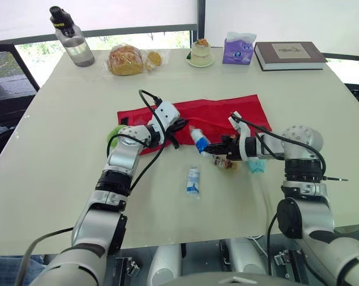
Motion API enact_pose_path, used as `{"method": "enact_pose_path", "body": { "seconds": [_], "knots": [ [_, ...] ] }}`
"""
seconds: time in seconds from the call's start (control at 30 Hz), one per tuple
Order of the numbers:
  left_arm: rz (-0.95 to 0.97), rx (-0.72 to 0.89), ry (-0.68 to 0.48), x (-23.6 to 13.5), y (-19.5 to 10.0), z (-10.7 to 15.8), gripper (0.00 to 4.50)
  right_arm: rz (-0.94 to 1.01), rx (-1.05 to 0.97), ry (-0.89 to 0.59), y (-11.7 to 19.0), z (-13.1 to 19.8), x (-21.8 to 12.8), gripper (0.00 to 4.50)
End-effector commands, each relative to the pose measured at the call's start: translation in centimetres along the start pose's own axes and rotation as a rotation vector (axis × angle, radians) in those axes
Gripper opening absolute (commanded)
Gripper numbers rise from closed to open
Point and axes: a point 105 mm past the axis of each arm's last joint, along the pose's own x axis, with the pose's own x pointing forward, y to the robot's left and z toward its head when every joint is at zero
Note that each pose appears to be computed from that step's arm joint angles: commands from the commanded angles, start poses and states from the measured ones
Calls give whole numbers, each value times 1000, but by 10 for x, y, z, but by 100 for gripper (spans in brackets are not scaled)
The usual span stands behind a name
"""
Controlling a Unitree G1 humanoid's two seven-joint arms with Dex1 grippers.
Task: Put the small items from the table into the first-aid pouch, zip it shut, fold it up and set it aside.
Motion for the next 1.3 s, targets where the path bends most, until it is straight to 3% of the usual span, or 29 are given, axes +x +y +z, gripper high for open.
{"method": "enact_pose_path", "body": {
  "seconds": [0.03, 0.5, 1.03, 1.3],
  "knots": [
    [24, 19, -72, 1, 8, 20, 0, 36, 49, -75, 9, 10, -3, 2],
    [45, 28, -170, 5, 2, 35, 0, -24, 232, -46, -6, -15, 6, 2],
    [-25, 72, -184, 4, -27, 30, 0, -48, 353, -69, 4, 6, 13, 2],
    [-67, 72, -192, 6, -39, 31, 0, 26, 380, -127, 26, 24, 21, 2]
  ]
}}
